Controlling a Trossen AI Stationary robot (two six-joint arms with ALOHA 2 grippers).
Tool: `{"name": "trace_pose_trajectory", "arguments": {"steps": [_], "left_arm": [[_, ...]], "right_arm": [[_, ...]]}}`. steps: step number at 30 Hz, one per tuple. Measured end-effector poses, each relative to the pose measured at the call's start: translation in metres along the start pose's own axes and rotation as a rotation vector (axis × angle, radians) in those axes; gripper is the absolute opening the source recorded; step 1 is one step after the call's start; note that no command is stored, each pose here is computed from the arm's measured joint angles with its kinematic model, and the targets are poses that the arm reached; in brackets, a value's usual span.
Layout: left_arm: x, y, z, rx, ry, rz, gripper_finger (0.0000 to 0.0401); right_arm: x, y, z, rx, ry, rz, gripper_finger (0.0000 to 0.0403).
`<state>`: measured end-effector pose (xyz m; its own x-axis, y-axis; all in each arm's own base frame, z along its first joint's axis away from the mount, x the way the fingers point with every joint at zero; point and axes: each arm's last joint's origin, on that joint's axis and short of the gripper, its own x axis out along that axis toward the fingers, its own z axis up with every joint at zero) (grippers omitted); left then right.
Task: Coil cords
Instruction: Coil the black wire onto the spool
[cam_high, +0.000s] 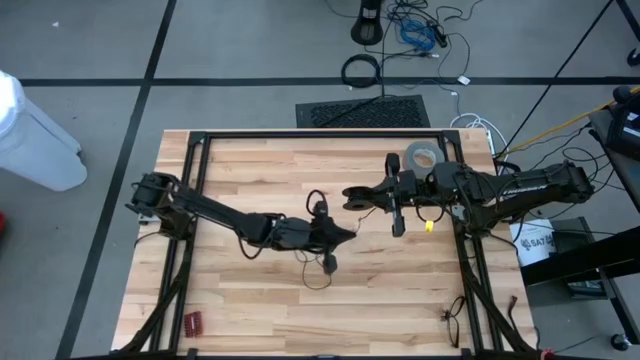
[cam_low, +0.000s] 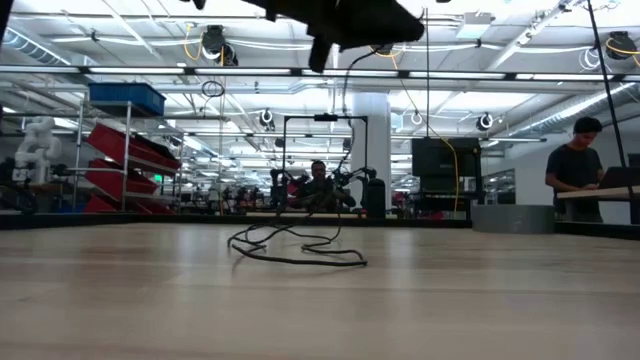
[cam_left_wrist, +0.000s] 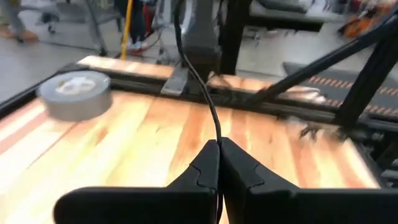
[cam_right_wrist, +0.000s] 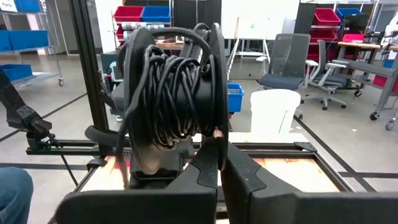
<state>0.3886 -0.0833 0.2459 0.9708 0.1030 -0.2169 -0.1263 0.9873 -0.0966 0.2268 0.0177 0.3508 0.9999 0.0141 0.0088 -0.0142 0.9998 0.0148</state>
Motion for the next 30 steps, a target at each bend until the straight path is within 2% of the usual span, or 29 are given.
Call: {"name": "trace_pose_trajectory", "arguments": {"steps": [7,15,21,26,30], "left_arm": [[-0.019,0.004,0.016,0.014,0.038,0.026,0.0003],[-0.018,0.014,0.005,0.018,0.162,0.08,0.0001],[-0.027,0.017,0.009,0.025,0.196,0.106,0.0001],[-0.042,0.022,0.015,0.054,0.245,0.165,0.0001],[-0.061,0.023,0.026,0.059,0.259,0.168,0.0]], "right_arm": [[-0.001,0.0,0.001,0.002,-0.011,0.001,0.0],[-0.001,0.005,0.002,0.01,-0.018,0.024,0.0],[-0.002,0.007,0.003,0.011,-0.029,0.034,0.0],[-0.002,0.009,0.004,0.012,-0.032,0.043,0.0],[-0.003,0.009,0.004,0.016,-0.035,0.041,0.0]]}}
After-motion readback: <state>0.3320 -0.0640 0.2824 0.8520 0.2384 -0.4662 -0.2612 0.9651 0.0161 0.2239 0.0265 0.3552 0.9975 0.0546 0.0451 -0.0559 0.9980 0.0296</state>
